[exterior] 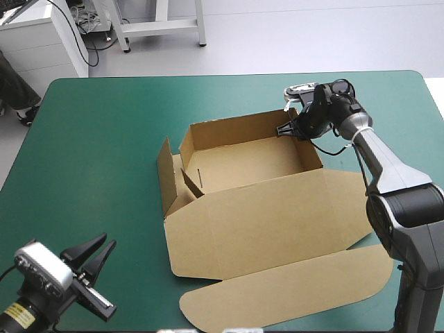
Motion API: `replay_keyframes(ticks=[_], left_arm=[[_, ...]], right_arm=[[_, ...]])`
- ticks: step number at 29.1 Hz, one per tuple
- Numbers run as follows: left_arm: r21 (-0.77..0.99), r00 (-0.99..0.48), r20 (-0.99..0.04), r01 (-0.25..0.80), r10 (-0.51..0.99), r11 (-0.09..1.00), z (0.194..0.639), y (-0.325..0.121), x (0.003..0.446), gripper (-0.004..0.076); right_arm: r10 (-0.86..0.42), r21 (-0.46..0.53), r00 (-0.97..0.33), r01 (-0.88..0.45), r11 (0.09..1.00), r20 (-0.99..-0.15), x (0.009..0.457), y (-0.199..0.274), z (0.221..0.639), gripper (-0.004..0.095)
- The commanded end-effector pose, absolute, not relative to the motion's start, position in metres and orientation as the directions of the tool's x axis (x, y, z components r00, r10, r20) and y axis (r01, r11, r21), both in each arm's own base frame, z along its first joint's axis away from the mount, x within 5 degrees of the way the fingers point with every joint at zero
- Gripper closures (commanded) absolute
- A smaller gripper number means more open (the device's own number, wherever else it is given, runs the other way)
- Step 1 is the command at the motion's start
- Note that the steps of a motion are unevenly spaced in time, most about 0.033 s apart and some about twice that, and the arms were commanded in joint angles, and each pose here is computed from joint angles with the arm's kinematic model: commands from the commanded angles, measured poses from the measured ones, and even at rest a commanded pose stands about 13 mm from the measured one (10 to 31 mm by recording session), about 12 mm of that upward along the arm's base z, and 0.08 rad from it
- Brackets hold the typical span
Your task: Fold the box
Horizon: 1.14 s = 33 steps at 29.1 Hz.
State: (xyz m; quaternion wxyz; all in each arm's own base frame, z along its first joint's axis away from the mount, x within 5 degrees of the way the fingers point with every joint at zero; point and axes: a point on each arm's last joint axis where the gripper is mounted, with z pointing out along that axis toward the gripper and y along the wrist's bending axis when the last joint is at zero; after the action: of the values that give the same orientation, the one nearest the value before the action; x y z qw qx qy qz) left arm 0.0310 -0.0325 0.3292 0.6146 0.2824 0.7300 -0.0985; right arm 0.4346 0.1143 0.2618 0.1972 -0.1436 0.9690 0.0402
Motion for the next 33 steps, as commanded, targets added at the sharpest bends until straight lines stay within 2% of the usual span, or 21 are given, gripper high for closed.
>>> replay_keyframes(ticks=[1, 5, 9, 13, 18, 20, 23, 28, 29, 33], left_arm=[[0.176, -0.021, -0.976, 0.515, 0.217, 0.839, 0.328, -0.029, 0.018, 0.0727], [0.132, -0.039, -0.984, 0.506, 0.176, 0.852, 0.316, -0.026, 0.006, 0.0731], [0.154, -0.091, -0.970, 0.483, 0.225, 0.862, 0.308, -0.021, 0.003, 0.0731], [0.172, -0.130, -0.958, 0.454, 0.256, 0.874, 0.305, -0.017, 0.004, 0.0731], [0.173, -0.128, -0.958, 0.453, 0.256, 0.875, 0.305, -0.017, 0.004, 0.0731], [0.173, -0.129, -0.958, 0.453, 0.257, 0.874, 0.305, -0.017, 0.004, 0.0731], [0.173, -0.129, -0.958, 0.453, 0.257, 0.874, 0.305, -0.017, 0.004, 0.0731], [0.175, -0.128, -0.958, 0.452, 0.258, 0.875, 0.305, -0.017, 0.004, 0.0731], [0.175, -0.129, -0.957, 0.452, 0.258, 0.875, 0.305, -0.017, 0.004, 0.0731], [0.175, -0.131, -0.957, 0.453, 0.259, 0.874, 0.304, -0.017, 0.004, 0.0731]], right_arm=[[-0.319, 0.048, -0.936, -0.329, 0.943, -0.149, 0.403, 0.116, 0.251, 0.0928], [-0.360, 0.045, -0.928, -0.366, 0.930, -0.096, 0.375, 0.127, 0.248, 0.0928], [-0.376, -0.009, -0.924, -0.376, 0.926, -0.070, 0.350, 0.132, 0.246, 0.0928], [-0.376, -0.023, -0.919, -0.376, 0.926, -0.119, 0.347, 0.136, 0.248, 0.0928], [-0.335, -0.014, -0.909, -0.343, 0.939, -0.248, 0.358, 0.140, 0.250, 0.0920], [-0.353, -0.019, -0.894, -0.363, 0.932, -0.276, 0.361, 0.142, 0.253, 0.0875], [-0.384, -0.029, -0.879, -0.393, 0.919, -0.283, 0.363, 0.142, 0.262, 0.0757], [-0.401, -0.043, -0.869, -0.407, 0.913, -0.292, 0.366, 0.141, 0.296, 0.0551], [-0.402, -0.061, -0.869, -0.402, 0.914, -0.289, 0.367, 0.138, 0.313, 0.0515], [-0.392, -0.077, -0.830, -0.396, 0.915, -0.397, 0.367, 0.136, 0.350, 0.0512]])
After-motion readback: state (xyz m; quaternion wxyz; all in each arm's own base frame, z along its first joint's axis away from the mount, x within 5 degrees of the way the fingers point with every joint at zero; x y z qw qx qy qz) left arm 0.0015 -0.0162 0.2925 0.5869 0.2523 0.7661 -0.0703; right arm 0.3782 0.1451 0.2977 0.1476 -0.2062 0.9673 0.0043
